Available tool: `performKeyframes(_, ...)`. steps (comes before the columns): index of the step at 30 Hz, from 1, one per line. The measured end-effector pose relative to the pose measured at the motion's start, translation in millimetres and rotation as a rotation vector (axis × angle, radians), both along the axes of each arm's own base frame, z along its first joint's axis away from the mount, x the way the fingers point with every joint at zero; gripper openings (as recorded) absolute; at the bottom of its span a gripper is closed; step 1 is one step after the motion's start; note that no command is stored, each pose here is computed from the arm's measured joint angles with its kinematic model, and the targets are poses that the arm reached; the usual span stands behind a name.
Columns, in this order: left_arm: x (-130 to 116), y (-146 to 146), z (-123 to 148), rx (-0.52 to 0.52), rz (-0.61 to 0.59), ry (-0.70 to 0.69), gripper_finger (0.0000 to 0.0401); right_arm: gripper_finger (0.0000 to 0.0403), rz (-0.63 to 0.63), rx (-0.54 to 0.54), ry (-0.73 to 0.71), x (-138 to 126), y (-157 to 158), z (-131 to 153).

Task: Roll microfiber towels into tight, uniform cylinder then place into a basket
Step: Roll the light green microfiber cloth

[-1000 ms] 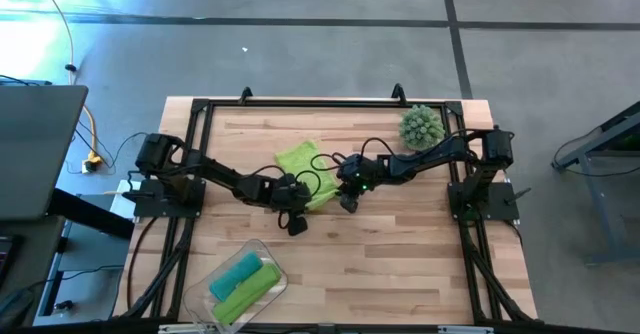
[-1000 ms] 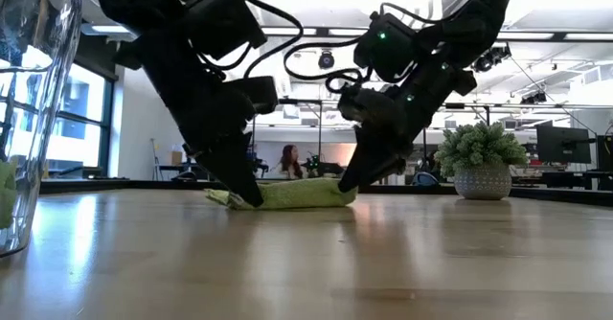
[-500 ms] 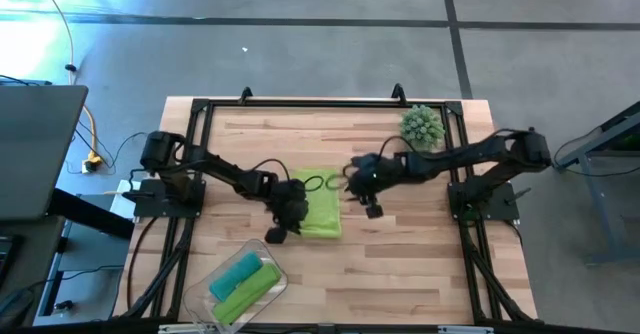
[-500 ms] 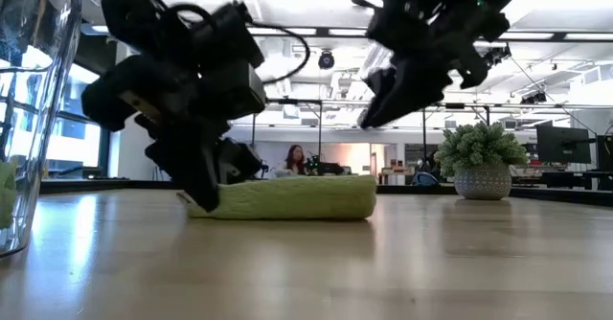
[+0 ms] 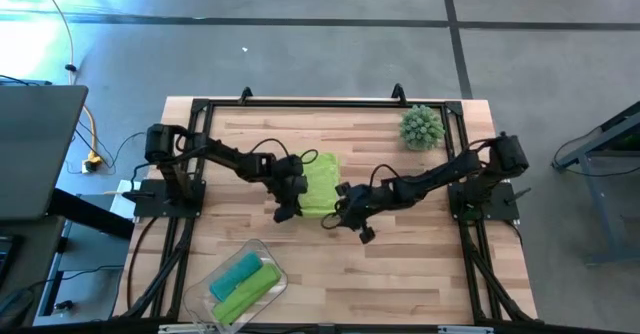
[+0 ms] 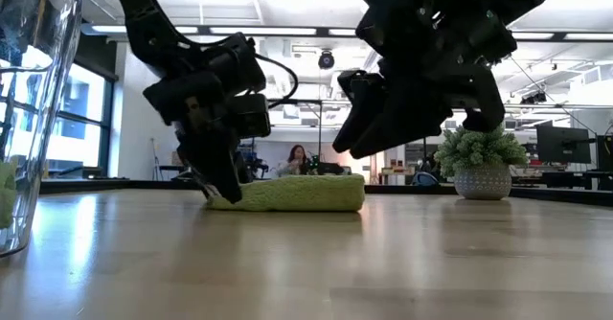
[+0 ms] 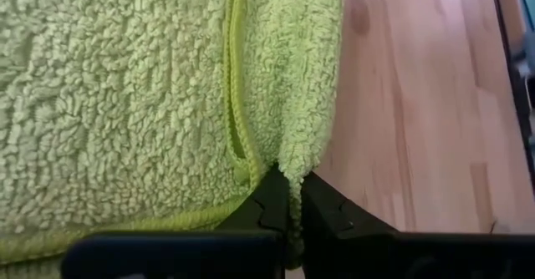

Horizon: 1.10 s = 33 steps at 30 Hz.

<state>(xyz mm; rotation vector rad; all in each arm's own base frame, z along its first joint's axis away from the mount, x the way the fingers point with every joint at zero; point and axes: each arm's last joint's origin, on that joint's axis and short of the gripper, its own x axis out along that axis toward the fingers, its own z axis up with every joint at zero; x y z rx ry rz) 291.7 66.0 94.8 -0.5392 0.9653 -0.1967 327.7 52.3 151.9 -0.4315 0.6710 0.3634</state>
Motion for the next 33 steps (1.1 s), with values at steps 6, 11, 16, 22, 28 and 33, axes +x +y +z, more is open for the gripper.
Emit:
performKeyframes(6,0.5,1.1,0.5,-0.038,0.075,0.032,0.0001,0.0124,0.045,-0.073,-0.002,-0.4,-3.6,-1.0)
performKeyframes(11,1.0,-1.0,0.7,-0.039,0.076,0.036,0.0001,0.0124,0.014,-0.071,0.012,0.2,-13.1,-2.1)
performKeyframes(16,0.9,-1.3,0.6,-0.038,0.077,0.038,0.0001,0.0124,0.017,-0.05,0.039,0.4,-13.8,-7.7)
performKeyframes(22,0.8,-0.9,0.5,-0.037,0.08,0.038,0.0001,0.0124,0.008,-0.051,0.072,4.0,-17.5,-22.5)
performKeyframes(28,0.9,-1.5,0.5,-0.038,0.078,0.039,0.0001,0.0124,-0.041,-0.078,0.085,6.6,-25.5,-30.9)
performKeyframes(33,1.0,-1.5,0.6,-0.038,0.077,0.038,0.0001,0.0124,-0.071,-0.109,0.084,6.8,-27.5,-31.2)
